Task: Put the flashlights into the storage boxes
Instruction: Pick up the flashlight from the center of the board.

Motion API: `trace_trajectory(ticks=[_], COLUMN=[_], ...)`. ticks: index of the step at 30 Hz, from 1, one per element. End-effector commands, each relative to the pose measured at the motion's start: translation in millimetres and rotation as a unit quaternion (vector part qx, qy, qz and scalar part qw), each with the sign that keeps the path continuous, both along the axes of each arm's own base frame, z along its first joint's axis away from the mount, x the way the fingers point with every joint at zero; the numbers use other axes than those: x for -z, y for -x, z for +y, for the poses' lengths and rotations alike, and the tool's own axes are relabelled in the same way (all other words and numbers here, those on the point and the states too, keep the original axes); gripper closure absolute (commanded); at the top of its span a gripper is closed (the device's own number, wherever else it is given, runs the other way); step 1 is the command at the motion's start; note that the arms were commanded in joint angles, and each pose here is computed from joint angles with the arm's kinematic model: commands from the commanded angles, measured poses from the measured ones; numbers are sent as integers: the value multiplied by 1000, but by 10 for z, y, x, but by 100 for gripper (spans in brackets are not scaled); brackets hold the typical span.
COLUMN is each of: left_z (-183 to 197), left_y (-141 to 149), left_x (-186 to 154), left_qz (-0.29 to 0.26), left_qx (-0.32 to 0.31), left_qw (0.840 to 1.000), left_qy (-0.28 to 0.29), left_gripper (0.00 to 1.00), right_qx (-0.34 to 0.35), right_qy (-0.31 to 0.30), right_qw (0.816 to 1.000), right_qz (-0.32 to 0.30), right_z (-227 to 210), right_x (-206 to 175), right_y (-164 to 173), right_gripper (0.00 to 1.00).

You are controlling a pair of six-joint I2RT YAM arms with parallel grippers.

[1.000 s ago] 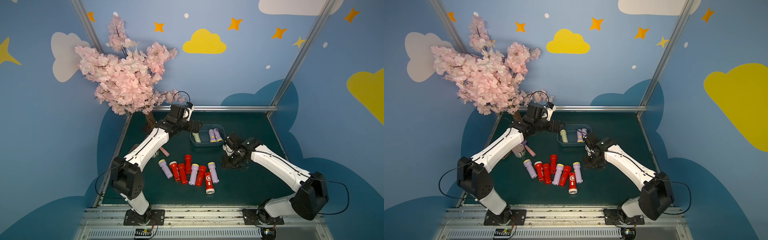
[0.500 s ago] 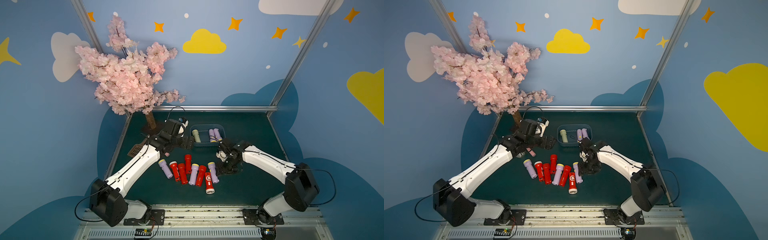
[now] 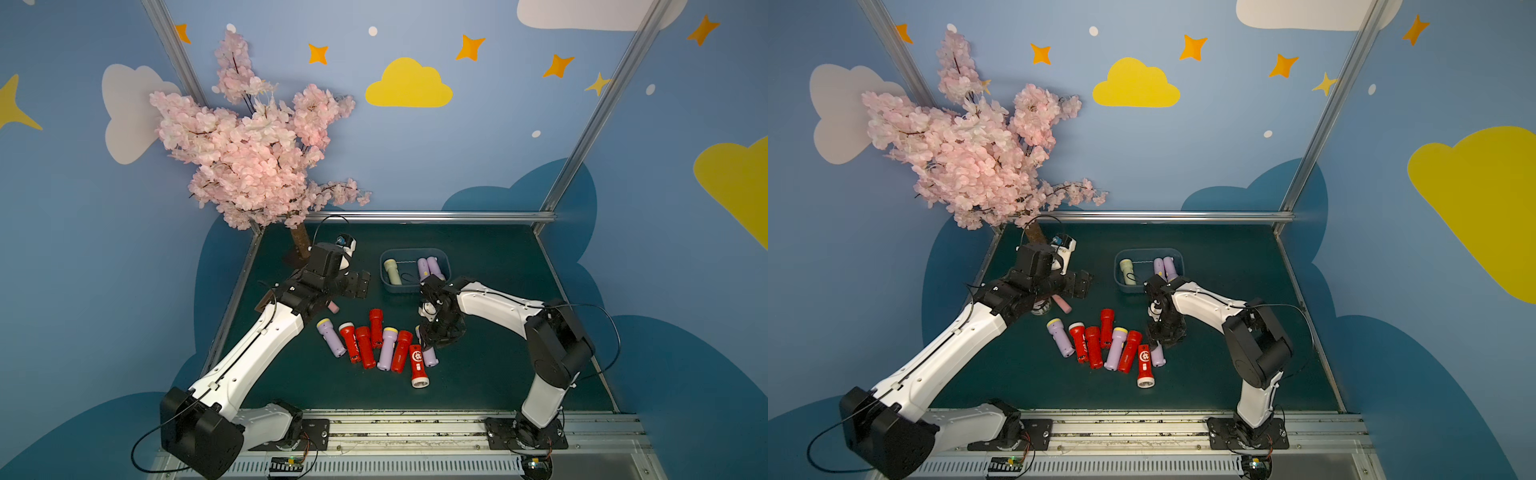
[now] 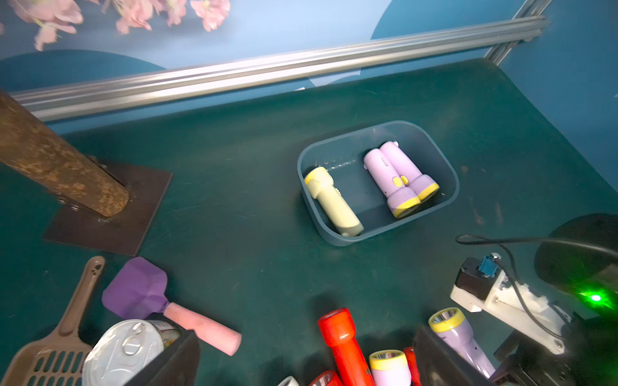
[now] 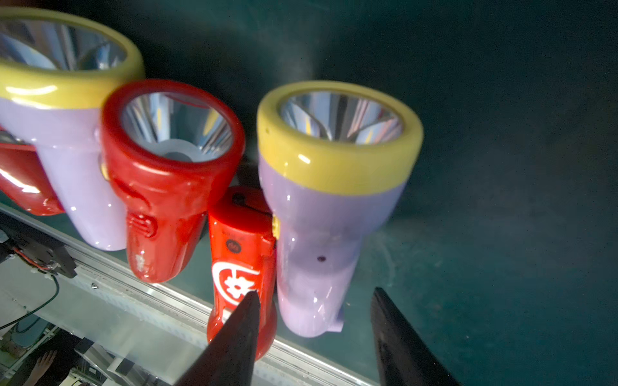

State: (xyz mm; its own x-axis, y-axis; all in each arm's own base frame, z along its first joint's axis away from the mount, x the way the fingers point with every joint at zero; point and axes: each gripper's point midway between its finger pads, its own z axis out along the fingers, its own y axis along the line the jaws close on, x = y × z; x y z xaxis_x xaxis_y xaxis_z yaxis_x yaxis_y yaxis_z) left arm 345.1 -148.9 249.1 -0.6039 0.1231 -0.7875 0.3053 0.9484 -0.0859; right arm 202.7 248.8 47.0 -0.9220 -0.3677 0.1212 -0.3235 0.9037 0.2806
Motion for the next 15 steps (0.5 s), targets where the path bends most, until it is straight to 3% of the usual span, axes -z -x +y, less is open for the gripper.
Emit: trace_trajectory(ticks=[1, 15], left_z=[81, 92], left_y=[-31, -133], left_x=[-101, -167], left_qz=[-21, -22], left_qx=[-7, -19], left_qw=[1000, 1000], left_qy=[-4, 6], left_gripper=[1, 1], right_qx=[-10, -38], right_qy=[11, 10], right_qw=[1000, 999], right_qz=[6, 17], right_z=[-18, -37], right_x=[72, 189], right_y=[-32, -21], right_gripper=[47, 50])
